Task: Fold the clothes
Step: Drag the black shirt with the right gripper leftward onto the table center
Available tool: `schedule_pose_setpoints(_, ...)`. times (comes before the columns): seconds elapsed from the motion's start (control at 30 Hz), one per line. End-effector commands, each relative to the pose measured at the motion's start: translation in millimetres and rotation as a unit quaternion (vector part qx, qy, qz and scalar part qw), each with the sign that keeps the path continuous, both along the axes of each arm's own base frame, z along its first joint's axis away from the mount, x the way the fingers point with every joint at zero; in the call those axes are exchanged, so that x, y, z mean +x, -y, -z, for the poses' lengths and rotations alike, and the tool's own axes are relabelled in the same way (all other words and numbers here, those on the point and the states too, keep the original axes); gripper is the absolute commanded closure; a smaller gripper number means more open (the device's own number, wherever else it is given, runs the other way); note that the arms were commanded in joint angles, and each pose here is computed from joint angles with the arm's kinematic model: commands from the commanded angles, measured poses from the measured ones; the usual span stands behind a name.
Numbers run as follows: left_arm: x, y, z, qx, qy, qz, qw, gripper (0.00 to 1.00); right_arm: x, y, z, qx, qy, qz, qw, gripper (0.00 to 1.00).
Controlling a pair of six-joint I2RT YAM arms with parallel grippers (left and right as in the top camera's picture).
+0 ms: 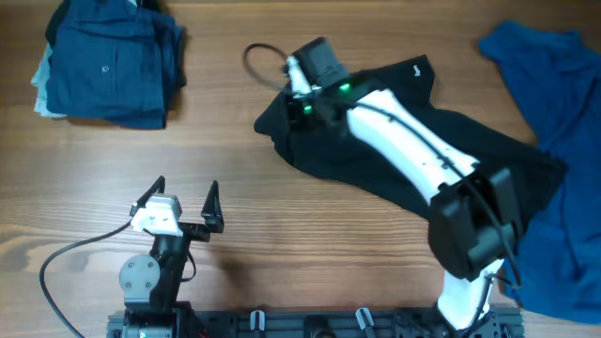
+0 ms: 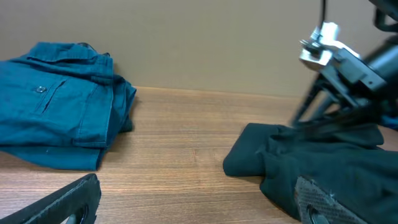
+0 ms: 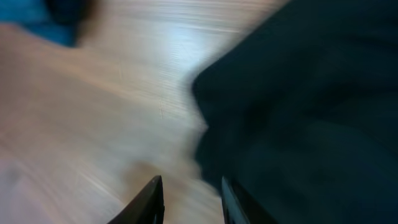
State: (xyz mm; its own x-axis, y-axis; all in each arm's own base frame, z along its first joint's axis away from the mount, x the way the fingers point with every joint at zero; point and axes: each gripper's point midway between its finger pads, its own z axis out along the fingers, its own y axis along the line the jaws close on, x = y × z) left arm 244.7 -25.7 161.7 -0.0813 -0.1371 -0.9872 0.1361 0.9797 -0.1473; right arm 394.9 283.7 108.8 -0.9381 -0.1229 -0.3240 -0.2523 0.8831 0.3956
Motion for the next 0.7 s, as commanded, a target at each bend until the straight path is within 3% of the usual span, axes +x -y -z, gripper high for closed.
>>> schedule_pose_setpoints(0.0,-0.1,-0.2,2.5,0.008,-0.001,0.001,1.000,0.00,29.0,94.0,-48.4,-0.045,0.041,0.113,0.992,0.58)
schedule_pose_setpoints(0.03,-0.1,-0.2,2.5,0.008,-0.001,0.001,1.000,0.00,28.8,112.3,-54.4,-0.051,0.038,0.131,0.989,0.52)
schedule_pose_setpoints(0.07,-0.1,-0.2,2.5,0.008,-0.001,0.001,1.000,0.00,28.2,135.3,-61.8,-0.056,0.035,0.154,0.986,0.38)
schedule_pose_setpoints(0.1,-0.1,-0.2,2.5,0.008,-0.001,0.001,1.000,0.00,28.1,152.0,-65.9,-0.058,0.031,0.172,0.983,0.00)
schedule_pose_setpoints(0.27,-0.1,-0.2,2.5,0.008,-0.001,0.001,1.000,0.00,-7.9,221.9,-51.2,-0.089,-0.073,0.238,0.964,0.00)
schedule_pose_setpoints(0.67,-0.1,-0.2,2.4,0.008,0.000,0.001,1.000,0.00,-64.5,223.0,-43.3,-0.103,-0.196,0.248,0.943,0.00)
